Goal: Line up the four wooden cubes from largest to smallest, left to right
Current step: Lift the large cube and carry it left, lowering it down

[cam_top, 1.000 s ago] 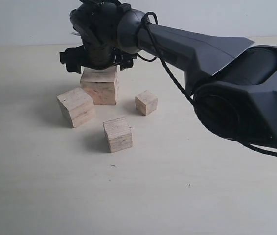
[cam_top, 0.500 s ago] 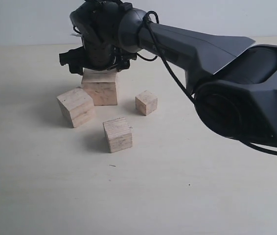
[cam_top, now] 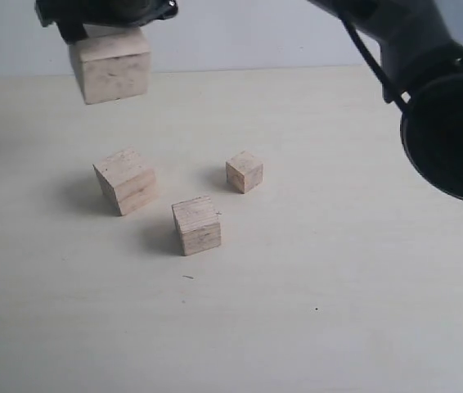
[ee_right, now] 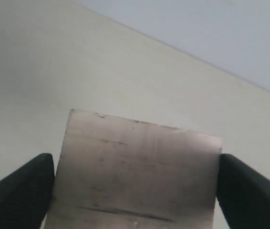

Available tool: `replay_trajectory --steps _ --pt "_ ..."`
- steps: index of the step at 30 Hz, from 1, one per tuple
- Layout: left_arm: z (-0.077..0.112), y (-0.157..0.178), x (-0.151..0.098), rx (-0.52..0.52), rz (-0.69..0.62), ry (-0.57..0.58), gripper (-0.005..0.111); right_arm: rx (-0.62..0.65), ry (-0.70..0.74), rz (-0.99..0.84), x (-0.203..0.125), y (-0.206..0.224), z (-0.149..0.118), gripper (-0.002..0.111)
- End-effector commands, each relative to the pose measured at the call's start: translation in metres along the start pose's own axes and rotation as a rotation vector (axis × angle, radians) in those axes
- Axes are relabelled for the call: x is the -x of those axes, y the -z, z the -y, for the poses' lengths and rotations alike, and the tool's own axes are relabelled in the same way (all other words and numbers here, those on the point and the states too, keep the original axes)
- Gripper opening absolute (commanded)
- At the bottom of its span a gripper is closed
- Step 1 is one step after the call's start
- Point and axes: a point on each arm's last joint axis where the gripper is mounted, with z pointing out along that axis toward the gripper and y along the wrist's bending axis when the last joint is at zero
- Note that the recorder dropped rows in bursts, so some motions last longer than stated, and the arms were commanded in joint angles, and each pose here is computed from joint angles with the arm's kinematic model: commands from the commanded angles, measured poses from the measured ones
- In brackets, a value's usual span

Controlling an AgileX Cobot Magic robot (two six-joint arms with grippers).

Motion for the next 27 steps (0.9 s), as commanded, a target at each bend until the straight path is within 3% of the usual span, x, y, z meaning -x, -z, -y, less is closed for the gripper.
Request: replay_trajectory --steps 1,4,6,18,22,27 --pt "0.000 0.000 0.000 -0.005 0.012 0.001 0.000 0.370 0.235 0.059 0.004 0.012 -0.033 0.000" --pt "0.000 0.000 0.000 -0.005 0.012 0.001 0.000 0.612 0.401 0.060 -0.010 0.007 -0.054 0.000" --pt "0.000 0.000 0.000 -0.005 0.012 0.001 0.000 0.650 0.494 0.052 -0.018 0.001 -0.061 0.000" --pt "0.000 0.000 0.000 -0.005 0.012 0.001 0.000 0.534 0.613 -0.149 -0.053 -0.038 -0.052 0.000" --pt "0.000 0.000 0.000 -0.005 0.012 0.001 0.000 0.476 0.652 -0.237 -0.058 -0.042 -0.025 0.000" --pt "0.000 0.000 0.000 -0.005 0.012 0.001 0.000 0.429 0.564 -0.266 -0.054 -0.042 0.021 0.000"
